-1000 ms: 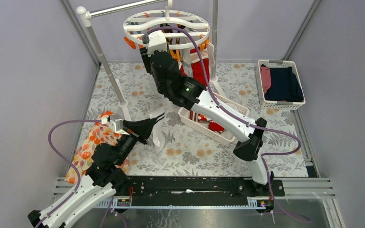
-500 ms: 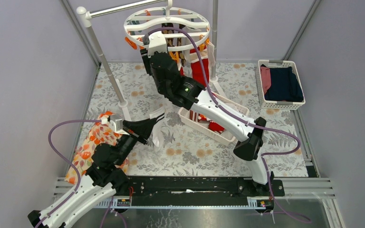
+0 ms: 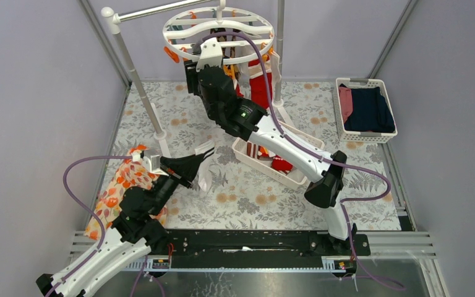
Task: Clip the socks to the hanger
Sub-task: Rotate the hanger at the clothesline.
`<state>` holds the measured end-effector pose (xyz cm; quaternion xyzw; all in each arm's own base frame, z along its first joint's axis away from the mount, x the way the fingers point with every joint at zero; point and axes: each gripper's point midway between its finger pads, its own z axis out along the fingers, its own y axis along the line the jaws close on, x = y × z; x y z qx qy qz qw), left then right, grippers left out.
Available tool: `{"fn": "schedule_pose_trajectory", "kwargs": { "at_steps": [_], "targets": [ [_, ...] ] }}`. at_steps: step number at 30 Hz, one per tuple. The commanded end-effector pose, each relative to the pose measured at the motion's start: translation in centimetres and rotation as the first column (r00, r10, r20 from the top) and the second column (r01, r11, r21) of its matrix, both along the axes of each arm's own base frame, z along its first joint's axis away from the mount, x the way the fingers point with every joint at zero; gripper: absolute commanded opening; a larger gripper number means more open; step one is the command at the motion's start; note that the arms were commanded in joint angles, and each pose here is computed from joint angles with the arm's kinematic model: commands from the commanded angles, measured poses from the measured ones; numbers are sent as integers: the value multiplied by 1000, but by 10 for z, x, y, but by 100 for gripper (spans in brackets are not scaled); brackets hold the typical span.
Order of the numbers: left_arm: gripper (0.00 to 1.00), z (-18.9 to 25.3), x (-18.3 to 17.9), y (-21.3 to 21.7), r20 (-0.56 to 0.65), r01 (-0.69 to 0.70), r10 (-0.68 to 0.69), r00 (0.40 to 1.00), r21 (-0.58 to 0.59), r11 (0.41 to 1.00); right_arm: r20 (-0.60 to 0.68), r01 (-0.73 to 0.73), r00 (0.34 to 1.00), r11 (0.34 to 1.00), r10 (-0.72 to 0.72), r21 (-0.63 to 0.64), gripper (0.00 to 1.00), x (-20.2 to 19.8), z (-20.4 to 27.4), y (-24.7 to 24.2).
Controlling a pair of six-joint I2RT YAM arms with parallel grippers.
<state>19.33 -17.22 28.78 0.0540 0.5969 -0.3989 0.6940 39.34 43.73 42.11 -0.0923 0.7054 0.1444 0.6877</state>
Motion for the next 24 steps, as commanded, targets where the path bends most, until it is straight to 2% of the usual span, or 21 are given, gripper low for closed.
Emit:
{"fn": "schedule_pose_trajectory", "kwargs": {
  "at_steps": [1,8,13,24],
  "targets": [
    [0,-1,1,0,13,0,0,1000,7,1000,60,11,998,990,-19,143,56,0,36,-10],
    [0,0,0,0,15,4,-4,1000,4,1000,104,89,989,987,-103,134,59,10,39,-19],
    [0,1,-1,0,18,4,-4,1000,1,1000,118,110,985,986,-125,127,65,11,41,-23],
    [0,2,-1,1,22,5,-5,1000,-2,1000,123,129,982,983,-144,129,63,10,42,-31]
  ]
}}
